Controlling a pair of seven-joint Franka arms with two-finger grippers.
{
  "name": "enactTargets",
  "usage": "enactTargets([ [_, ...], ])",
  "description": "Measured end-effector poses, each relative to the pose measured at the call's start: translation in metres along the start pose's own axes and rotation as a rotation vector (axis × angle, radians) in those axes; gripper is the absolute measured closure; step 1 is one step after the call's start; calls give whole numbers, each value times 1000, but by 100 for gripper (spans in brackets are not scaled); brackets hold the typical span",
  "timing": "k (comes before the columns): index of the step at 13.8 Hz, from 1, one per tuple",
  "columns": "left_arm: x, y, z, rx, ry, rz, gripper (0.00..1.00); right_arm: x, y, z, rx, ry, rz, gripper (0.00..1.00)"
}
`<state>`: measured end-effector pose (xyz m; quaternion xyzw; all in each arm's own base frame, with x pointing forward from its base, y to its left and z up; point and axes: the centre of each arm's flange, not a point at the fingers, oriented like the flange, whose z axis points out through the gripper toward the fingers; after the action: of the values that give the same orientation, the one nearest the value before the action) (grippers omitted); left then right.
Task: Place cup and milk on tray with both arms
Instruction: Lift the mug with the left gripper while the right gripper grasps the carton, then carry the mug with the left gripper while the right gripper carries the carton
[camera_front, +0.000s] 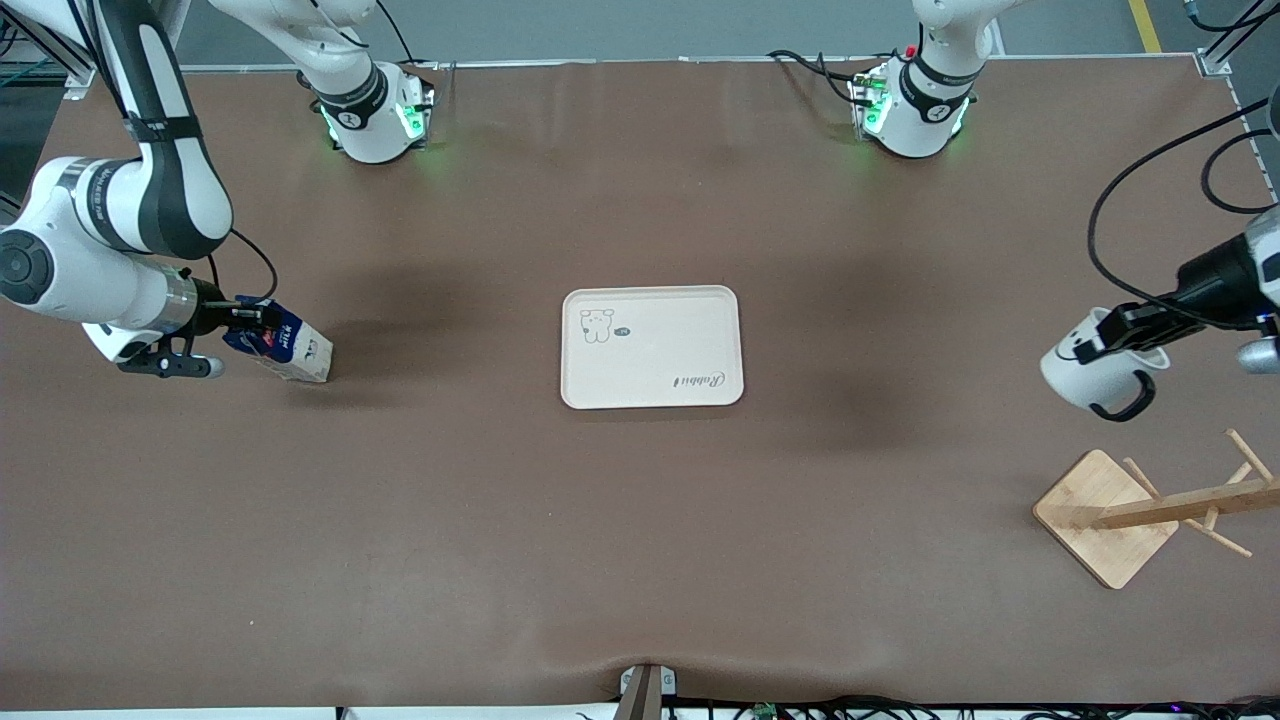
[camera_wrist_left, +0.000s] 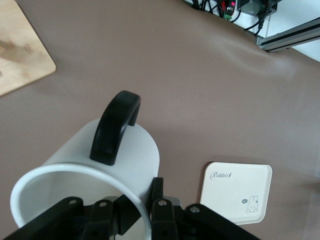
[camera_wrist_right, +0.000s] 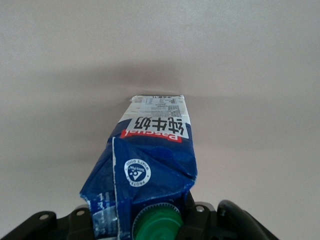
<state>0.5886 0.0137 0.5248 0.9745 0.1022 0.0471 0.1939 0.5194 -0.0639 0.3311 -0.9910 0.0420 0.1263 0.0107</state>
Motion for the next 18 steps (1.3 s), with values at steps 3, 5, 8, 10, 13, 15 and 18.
enactTargets([
  [3, -6, 46, 27, 73, -34, -52, 91, 2, 0, -12, 0, 0, 0, 50],
  [5, -13, 78, 47, 87, -60, -94, 91, 3, 0, -16, 0, -1, 0, 50],
  [8, -28, 125, 81, 117, -99, -155, 91, 4, 0, -28, 0, -5, 0, 50],
  [10, -42, 160, 105, 156, -114, -213, 91, 5, 0, -37, 0, -7, 0, 50],
  [13, -67, 205, 147, 188, -160, -276, 91, 6, 0, -41, 0, -7, -1, 50],
  [15, -81, 223, 171, 211, -186, -301, 91, 6, -2, -49, 0, -14, -3, 50],
  [18, -104, 246, 208, 249, -230, -359, 91, 7, -9, -74, -3, -24, -16, 50],
])
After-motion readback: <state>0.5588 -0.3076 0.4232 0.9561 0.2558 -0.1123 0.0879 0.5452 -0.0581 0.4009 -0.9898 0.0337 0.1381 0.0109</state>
